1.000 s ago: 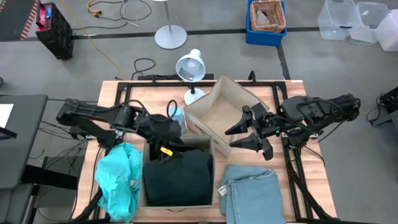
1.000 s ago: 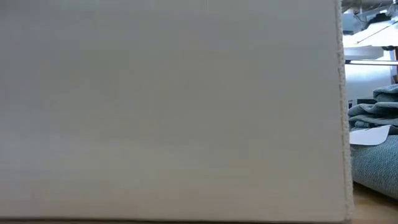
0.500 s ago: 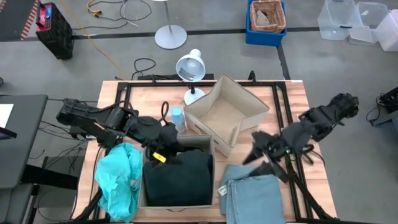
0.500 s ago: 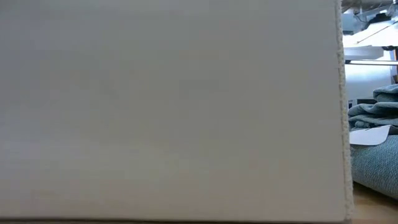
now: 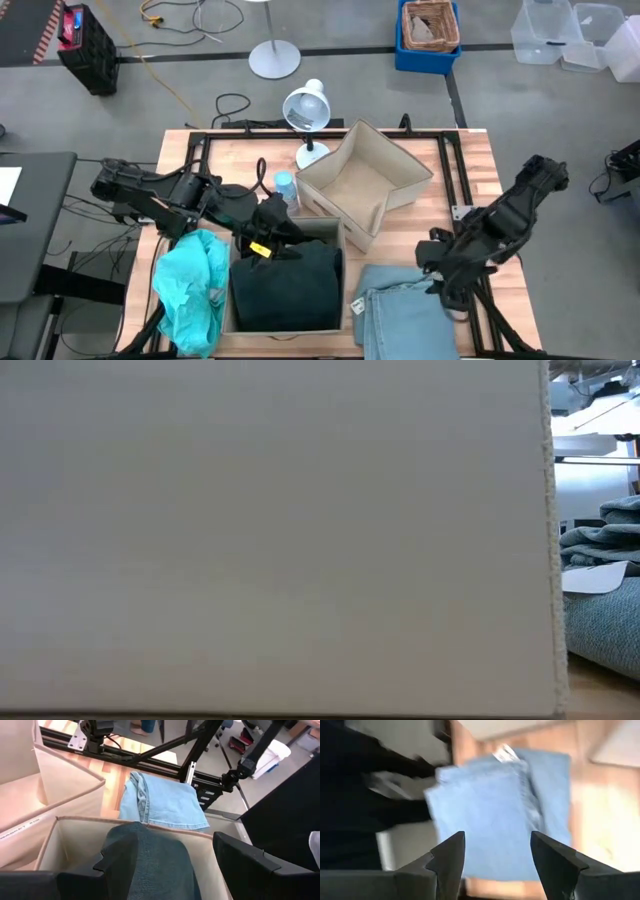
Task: Sort clothes
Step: Put the light blue jeans into the top laundry bin
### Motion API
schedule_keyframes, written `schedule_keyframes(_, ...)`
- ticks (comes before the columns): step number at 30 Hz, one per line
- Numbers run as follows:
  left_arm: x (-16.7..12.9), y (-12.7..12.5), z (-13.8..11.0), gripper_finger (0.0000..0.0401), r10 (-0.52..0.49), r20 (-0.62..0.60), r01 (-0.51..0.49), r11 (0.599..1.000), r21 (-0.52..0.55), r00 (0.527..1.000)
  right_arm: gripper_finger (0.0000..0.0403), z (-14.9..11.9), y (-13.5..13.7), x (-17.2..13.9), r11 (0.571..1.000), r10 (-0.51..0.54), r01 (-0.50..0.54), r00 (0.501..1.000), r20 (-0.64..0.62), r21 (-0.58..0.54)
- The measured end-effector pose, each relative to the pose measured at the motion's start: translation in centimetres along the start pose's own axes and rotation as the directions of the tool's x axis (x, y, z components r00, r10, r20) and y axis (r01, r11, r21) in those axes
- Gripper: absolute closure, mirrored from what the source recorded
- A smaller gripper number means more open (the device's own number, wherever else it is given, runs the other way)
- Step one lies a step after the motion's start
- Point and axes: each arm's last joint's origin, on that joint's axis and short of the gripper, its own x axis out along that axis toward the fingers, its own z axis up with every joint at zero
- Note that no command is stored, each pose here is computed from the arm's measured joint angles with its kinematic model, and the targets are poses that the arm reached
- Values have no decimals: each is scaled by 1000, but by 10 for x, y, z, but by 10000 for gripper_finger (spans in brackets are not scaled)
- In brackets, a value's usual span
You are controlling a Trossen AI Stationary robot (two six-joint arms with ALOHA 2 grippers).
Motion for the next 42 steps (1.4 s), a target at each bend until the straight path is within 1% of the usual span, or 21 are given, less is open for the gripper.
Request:
schedule_keyframes(6,0,0,2,149,9,24,-8,999,-39,1000,148,6,3,33,989,-141,135,983,-114,-57)
schedule_keyframes(12,0,-1,6,149,9,71,-4,998,-65,997,147,14,9,69,967,-229,201,955,-188,-158)
schedule_keyframes(14,0,-2,6,149,6,76,-1,997,-72,997,147,18,8,82,957,-266,231,940,-212,-174)
schedule_keyframes(18,0,-4,5,149,0,74,6,997,-75,997,147,24,9,104,942,-300,246,923,-241,-229)
schedule_keyframes(24,-1,-8,3,149,-4,72,9,998,-65,997,147,38,8,136,933,-297,229,925,-238,-277)
schedule_keyframes(27,-1,-9,3,149,-8,71,12,998,-60,997,147,36,-2,150,948,-261,205,937,-230,-243)
schedule_keyframes(30,-1,-10,2,149,-8,71,12,998,-58,997,147,26,-15,157,959,-261,224,938,-226,-174)
schedule_keyframes(32,-1,-11,2,149,-10,70,14,998,-53,997,147,17,-24,154,965,-256,236,943,-213,-119)
schedule_keyframes(36,-1,-13,1,149,-16,68,19,999,-38,998,147,-1,-37,141,979,-203,204,966,-161,-10)
schedule_keyframes(39,-1,-13,1,149,-16,66,18,999,-37,998,147,-17,-47,131,982,-180,186,973,-142,30)
schedule_keyframes(42,-1,-13,1,149,-16,66,17,999,-27,998,147,-36,-61,129,984,-163,173,973,-163,45)
